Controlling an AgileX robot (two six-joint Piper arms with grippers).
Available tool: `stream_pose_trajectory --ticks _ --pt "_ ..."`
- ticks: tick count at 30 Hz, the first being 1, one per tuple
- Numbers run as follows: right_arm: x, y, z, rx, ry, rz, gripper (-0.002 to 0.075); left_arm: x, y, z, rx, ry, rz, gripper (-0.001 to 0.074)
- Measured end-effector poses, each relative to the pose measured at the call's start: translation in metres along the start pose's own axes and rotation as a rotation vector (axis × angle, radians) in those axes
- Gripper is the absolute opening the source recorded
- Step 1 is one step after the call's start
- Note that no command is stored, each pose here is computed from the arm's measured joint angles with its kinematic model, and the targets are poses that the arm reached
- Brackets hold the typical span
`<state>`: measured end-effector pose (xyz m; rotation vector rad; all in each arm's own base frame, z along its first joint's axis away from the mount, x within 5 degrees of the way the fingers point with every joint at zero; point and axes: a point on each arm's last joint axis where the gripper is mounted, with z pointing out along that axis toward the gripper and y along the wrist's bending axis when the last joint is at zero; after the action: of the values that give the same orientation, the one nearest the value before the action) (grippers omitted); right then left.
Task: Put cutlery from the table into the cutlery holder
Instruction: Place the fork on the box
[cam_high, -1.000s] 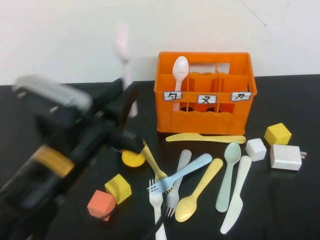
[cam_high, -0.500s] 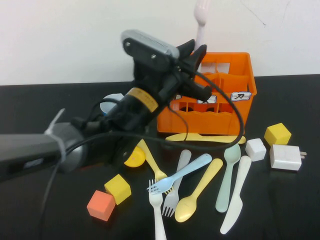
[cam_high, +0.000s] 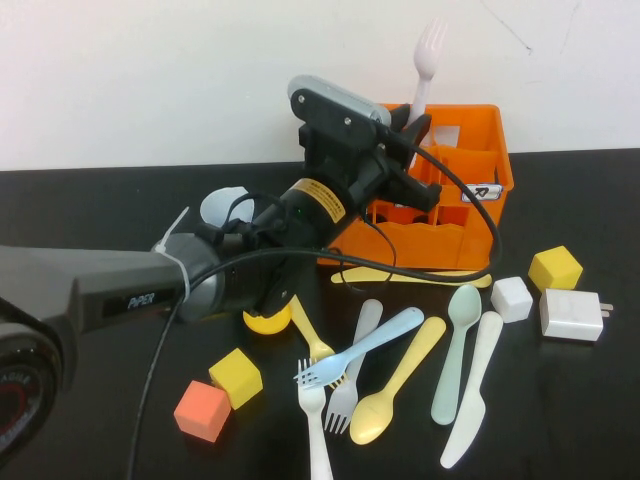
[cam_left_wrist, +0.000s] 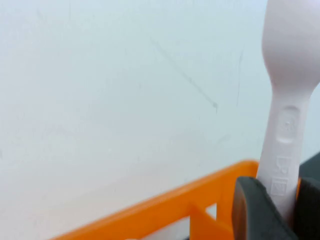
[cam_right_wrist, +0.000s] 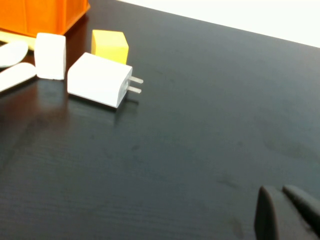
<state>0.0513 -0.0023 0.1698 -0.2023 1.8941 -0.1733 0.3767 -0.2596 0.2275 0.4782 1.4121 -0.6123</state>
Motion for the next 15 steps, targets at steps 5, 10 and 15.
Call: stream_pose_trajectory --ticks 5,10,15 --pt "0.000 0.000 0.000 0.000 0.000 0.000 -0.0003 0.005 0.001 0.000 -0.005 0.039 0.005 0.0213" --pt "0.000 0.000 0.000 0.000 0.000 0.000 -0.0003 0.006 0.001 0.000 -0.008 0.053 0.005 0.0307" --pt "0.000 0.000 0.000 0.000 0.000 0.000 -0.0003 -0.004 -0.003 -0.001 0.028 0.048 0.041 0.0318"
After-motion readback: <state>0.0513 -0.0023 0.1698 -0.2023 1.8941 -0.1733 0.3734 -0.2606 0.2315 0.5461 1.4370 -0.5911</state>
